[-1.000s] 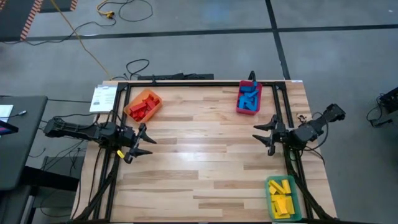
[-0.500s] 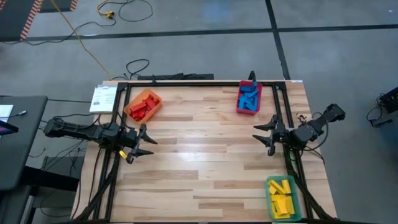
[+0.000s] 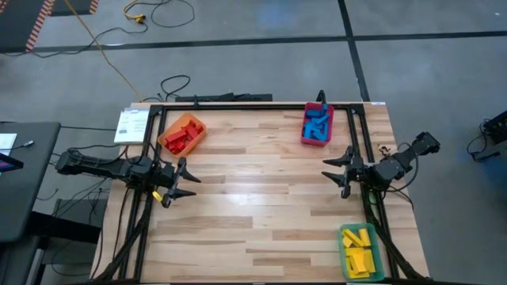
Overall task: Sort blocks
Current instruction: Return to Home Position
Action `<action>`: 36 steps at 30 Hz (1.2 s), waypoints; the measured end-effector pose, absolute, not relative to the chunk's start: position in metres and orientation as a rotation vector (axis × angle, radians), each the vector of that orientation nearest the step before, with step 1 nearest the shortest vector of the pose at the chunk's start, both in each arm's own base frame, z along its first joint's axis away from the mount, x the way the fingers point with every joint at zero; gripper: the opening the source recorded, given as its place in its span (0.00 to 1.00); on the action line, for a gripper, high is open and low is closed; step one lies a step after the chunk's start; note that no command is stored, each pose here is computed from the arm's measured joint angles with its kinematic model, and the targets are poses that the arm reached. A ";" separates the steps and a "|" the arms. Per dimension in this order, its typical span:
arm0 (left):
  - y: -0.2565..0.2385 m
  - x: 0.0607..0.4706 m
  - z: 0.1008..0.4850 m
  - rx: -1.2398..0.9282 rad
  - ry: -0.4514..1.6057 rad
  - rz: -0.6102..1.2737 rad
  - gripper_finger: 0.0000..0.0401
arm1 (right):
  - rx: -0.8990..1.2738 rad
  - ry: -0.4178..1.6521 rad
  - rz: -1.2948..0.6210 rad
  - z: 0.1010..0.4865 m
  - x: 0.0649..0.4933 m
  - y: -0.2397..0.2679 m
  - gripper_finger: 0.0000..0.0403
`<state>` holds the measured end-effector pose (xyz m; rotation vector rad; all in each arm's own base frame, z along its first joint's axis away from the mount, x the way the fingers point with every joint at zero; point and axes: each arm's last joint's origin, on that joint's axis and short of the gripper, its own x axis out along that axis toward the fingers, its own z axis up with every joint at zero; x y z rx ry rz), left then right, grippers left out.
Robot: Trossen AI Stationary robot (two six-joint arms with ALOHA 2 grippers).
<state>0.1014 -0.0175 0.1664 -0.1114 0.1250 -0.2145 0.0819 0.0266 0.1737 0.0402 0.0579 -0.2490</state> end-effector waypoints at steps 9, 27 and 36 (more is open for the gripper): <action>-0.017 0.101 0.166 -0.111 0.127 -0.206 0.54 | 0.040 0.059 -0.249 0.173 0.082 0.027 0.53; -0.017 0.102 0.166 -0.111 0.128 -0.204 0.54 | 0.039 0.060 -0.249 0.173 0.082 0.027 0.53; -0.017 0.102 0.166 -0.111 0.129 -0.204 0.54 | 0.039 0.060 -0.249 0.173 0.082 0.027 0.53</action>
